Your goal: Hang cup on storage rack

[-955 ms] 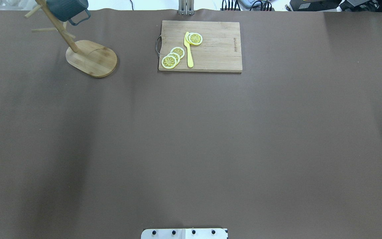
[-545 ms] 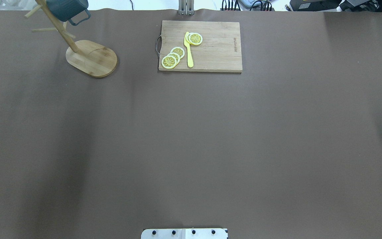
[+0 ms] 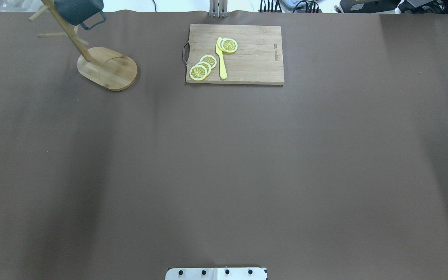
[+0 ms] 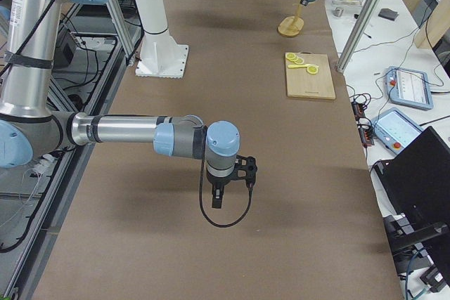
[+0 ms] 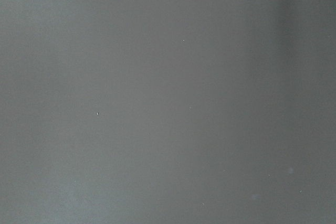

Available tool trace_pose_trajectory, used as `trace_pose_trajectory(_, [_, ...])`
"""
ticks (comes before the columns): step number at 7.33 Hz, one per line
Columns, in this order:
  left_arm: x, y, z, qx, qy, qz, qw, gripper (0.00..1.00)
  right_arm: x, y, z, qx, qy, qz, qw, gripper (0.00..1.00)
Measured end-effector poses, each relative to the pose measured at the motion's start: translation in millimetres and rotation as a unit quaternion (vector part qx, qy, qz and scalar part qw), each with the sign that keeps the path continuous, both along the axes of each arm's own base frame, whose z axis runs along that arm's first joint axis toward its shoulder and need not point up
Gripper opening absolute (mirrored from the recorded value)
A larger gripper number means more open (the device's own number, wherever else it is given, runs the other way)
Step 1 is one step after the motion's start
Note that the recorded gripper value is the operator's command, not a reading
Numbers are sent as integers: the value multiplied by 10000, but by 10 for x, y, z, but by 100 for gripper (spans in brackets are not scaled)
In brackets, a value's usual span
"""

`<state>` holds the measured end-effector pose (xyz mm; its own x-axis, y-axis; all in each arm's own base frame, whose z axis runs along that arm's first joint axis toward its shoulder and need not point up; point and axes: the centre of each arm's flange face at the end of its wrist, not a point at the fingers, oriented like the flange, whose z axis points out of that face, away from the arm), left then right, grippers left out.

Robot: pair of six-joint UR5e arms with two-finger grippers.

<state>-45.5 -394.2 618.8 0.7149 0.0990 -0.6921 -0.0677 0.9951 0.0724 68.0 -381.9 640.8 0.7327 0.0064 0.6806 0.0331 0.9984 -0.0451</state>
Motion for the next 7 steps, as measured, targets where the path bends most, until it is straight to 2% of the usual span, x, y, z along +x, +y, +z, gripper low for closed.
trace_pose_trajectory(7, [0,3,6,-6,0,1,10000,99,-4,191,161,-176,-5,-27,9998,100])
